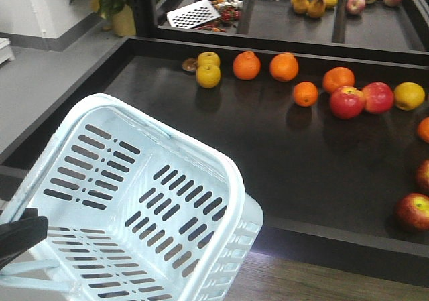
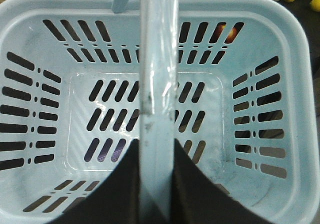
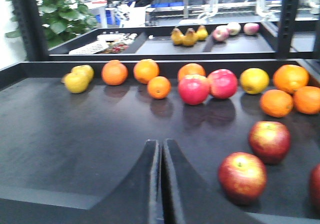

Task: Pick three apples into basket with both arms
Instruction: 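Turn the base toward the table with apples, holding the basket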

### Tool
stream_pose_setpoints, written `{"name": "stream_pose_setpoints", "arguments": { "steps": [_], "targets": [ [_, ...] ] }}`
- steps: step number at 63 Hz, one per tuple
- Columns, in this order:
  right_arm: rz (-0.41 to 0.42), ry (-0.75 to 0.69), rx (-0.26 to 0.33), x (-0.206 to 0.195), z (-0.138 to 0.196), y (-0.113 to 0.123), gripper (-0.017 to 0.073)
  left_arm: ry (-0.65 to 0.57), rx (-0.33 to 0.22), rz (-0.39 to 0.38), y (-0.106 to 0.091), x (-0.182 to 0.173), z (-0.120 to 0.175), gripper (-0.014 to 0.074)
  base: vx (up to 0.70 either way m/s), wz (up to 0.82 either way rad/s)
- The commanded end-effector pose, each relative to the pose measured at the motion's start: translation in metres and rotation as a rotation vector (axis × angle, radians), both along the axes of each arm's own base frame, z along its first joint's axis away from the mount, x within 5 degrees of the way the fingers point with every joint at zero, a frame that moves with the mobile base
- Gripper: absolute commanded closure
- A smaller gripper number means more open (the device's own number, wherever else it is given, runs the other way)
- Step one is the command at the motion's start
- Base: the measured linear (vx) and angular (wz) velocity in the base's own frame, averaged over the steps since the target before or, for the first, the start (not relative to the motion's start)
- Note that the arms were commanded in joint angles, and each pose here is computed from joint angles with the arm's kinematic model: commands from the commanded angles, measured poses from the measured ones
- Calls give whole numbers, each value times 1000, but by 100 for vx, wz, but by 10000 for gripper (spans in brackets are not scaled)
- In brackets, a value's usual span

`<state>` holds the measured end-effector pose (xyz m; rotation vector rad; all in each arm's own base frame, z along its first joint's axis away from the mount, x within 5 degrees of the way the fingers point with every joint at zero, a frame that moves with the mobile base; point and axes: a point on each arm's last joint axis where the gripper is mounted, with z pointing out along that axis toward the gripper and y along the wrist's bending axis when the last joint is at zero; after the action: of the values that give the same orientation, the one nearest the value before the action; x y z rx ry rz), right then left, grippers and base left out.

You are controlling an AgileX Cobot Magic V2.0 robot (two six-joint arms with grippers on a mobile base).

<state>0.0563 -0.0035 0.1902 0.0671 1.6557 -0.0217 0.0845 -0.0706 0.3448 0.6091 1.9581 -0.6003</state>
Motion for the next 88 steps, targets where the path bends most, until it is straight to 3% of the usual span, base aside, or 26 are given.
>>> {"name": "stream_pose_setpoints", "arguments": {
  "steps": [1, 88],
  "targets": [
    [-1, -77, -15, 0, 3, 0, 564, -85, -97, 36, 0, 2, 18, 600, 4, -26],
    [-1, -75, -15, 0, 3, 0, 564, -85, -97, 36, 0, 2, 18, 600, 8, -18]
  ]
}}
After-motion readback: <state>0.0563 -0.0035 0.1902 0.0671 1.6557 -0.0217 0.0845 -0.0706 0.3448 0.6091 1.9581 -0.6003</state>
